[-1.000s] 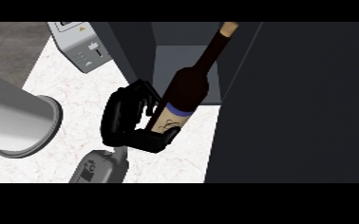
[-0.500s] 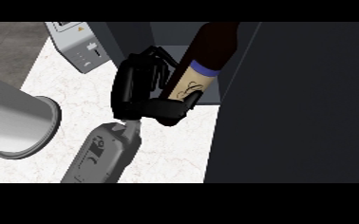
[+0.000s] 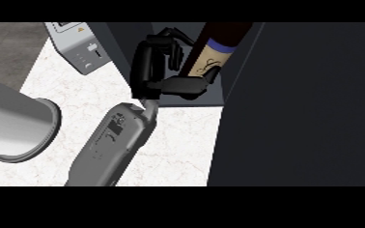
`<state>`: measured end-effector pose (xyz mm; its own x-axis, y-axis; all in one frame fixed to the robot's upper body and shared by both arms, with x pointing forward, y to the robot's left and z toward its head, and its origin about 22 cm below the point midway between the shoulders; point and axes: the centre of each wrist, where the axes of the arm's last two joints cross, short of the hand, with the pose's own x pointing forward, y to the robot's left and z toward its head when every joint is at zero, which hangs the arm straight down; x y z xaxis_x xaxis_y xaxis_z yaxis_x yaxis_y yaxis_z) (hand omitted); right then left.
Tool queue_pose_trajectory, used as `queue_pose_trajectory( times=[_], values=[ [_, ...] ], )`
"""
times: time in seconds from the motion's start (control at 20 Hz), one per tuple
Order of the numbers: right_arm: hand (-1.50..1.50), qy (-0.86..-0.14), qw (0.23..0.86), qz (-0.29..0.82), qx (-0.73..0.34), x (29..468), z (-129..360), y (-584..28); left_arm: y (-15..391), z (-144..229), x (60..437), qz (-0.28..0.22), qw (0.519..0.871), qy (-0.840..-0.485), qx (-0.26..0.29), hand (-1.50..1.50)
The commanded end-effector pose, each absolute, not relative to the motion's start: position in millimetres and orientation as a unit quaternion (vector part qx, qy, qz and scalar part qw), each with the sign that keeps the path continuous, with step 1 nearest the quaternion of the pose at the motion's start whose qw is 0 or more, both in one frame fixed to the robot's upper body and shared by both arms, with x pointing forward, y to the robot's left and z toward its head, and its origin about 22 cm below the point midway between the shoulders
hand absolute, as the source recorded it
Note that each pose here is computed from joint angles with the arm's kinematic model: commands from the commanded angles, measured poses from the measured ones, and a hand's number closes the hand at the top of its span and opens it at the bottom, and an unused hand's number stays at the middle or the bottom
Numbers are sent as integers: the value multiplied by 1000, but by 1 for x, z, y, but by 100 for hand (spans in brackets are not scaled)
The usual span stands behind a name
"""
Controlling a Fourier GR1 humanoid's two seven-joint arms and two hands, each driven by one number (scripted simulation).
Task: Pick up the wine, place it into the cabinet and close the cabinet
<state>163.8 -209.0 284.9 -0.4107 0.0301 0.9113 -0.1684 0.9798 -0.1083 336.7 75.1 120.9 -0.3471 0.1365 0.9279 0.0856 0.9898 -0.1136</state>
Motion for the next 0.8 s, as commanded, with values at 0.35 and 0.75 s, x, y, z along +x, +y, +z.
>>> queue_pose_trajectory(
  times=[0.35, 0.75],
  values=[
    [-150, -835, 535, 108, 77, 150, 282, -221, 64, 90, 364, -21, 547, -837, -2, 150],
    [-150, -836, 534, 105, 75, 148, 271, -215, 61, 80, 369, -17, 557, -830, -4, 150]
  ],
)
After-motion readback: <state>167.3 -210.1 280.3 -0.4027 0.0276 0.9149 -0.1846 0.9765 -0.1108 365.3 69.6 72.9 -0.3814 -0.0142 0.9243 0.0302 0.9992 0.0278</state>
